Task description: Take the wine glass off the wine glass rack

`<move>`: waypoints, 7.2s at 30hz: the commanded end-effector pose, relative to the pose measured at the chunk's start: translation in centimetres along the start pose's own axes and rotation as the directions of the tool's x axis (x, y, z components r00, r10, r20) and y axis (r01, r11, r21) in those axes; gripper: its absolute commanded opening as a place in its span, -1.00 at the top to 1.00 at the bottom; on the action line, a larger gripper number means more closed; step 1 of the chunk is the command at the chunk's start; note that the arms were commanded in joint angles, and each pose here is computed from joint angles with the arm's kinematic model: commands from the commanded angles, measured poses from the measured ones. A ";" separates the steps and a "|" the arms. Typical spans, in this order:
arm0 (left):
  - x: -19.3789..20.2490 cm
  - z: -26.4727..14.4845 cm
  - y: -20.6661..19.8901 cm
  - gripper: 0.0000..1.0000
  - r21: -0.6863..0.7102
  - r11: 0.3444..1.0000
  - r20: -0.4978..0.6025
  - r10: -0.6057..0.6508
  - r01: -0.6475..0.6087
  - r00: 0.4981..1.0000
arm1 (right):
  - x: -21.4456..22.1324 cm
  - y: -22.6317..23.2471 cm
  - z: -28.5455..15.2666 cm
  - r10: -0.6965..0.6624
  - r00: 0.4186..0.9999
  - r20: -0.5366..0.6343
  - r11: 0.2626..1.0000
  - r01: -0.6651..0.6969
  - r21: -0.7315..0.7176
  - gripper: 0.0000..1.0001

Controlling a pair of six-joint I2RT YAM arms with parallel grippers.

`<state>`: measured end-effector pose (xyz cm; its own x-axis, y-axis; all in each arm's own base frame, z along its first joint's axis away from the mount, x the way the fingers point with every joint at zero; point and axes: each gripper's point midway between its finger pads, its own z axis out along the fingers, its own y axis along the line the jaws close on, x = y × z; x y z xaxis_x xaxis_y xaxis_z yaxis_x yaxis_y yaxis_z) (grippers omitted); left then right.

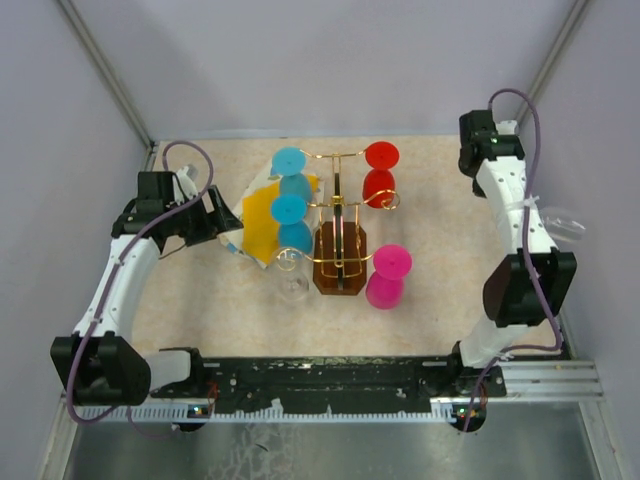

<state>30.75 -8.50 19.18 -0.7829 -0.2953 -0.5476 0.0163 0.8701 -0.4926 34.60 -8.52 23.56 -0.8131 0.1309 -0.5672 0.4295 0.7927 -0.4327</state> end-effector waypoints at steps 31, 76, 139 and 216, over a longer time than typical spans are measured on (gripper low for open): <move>0.3 -0.3 -2.4 -0.79 0.137 0.991 -0.008 -0.004 0.005 1.000 | 3.3 2.1 12.8 -0.358 0.901 -0.244 0.708 0.432 0.559 1.00; 1.7 -0.8 -2.5 -0.79 0.153 0.988 -0.042 -0.019 0.025 0.999 | 9.6 5.8 17.9 -0.397 0.832 -0.388 0.713 0.546 0.440 1.00; -9.3 -10.4 -11.4 -0.57 0.347 0.936 0.299 -0.166 0.055 0.940 | -10.2 -0.1 -32.5 0.253 0.553 0.794 0.737 0.421 -0.528 1.00; -6.9 -18.6 -24.5 -0.24 0.723 0.575 -0.213 -0.342 0.384 0.915 | 7.8 12.0 -57.3 0.594 0.362 0.718 -0.379 0.914 -0.147 1.00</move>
<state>24.19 -20.47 47.15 -0.8683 -0.4766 -0.1376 0.1035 0.0973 -0.9899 12.27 37.29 49.80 0.1664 -0.0273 -0.9857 -0.9806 -0.1093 -0.1625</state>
